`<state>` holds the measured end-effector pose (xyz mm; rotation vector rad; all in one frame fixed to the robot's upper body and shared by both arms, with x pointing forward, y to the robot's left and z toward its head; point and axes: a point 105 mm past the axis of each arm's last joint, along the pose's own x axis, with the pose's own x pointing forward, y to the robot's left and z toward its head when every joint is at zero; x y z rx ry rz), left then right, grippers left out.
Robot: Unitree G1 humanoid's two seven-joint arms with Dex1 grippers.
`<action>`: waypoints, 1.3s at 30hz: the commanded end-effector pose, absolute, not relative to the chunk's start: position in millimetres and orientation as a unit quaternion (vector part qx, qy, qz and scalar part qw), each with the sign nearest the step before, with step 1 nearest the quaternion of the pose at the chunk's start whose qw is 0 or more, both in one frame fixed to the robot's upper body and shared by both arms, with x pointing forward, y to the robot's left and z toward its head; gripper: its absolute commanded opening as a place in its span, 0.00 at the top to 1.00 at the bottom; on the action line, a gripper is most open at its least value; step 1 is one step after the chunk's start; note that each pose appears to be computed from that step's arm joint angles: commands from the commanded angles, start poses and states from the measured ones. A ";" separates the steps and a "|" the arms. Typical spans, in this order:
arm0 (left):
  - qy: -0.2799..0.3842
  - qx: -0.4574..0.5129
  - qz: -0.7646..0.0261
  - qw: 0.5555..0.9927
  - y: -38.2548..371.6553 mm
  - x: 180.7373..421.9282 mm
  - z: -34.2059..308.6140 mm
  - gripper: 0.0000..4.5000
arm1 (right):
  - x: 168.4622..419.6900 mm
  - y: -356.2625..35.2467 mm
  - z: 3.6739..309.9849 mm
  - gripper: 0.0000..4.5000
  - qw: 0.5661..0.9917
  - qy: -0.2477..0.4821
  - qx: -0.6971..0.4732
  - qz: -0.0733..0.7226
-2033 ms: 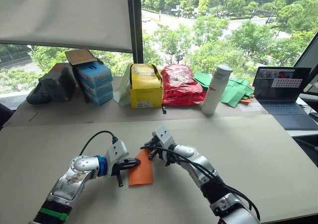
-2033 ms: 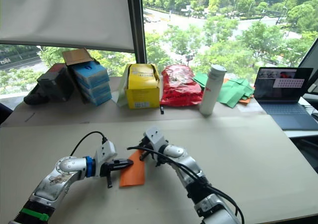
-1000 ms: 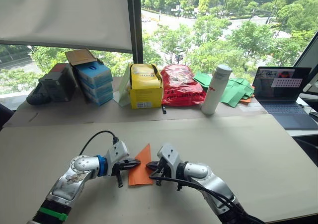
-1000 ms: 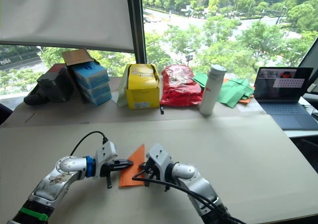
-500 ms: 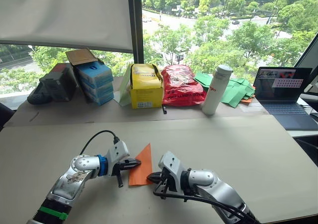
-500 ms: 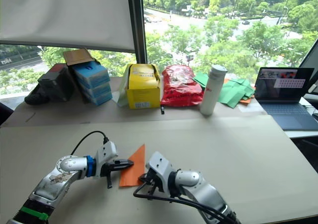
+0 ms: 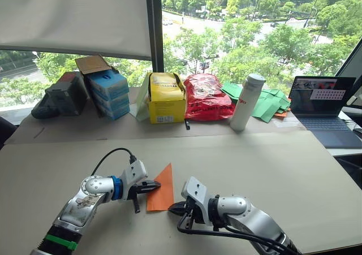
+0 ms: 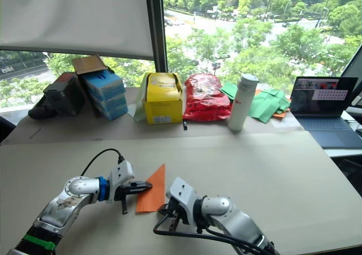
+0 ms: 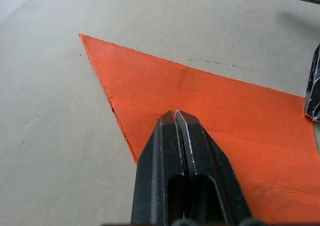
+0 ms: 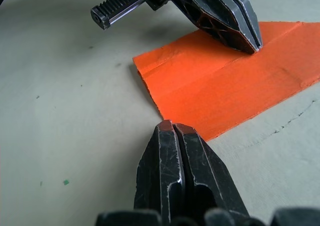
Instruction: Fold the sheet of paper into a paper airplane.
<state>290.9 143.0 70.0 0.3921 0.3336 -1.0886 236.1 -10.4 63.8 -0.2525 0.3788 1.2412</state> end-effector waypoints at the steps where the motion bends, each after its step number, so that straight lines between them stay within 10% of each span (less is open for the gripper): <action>1: 0.181 0.171 -0.504 0.827 147.1 291.4 61.9 0.99 | 248.8 -16.1 97.5 1.00 0.819 0.123 -0.080 0.554; 12: 0.138 0.161 -0.522 0.826 171.3 306.6 114.9 0.99 | 245.1 -43.4 139.1 1.00 0.859 0.068 -0.057 0.504; 23: 0.001 0.431 -0.617 0.659 156.3 337.0 121.6 0.20 | 263.9 -56.8 129.2 1.00 0.889 0.066 -0.060 0.450; 25: -0.038 0.457 -0.623 0.633 145.7 343.9 127.2 0.20 | 265.1 -57.1 128.3 1.00 0.890 0.065 -0.058 0.447; 35: -0.096 0.509 -0.667 0.536 110.4 351.7 133.1 0.19 | 253.7 -60.7 128.8 0.28 0.902 0.067 -0.042 0.425; 39: -0.094 0.515 -0.679 0.515 101.9 352.9 135.1 0.19 | 253.6 -61.2 130.8 0.28 0.906 0.064 -0.041 0.416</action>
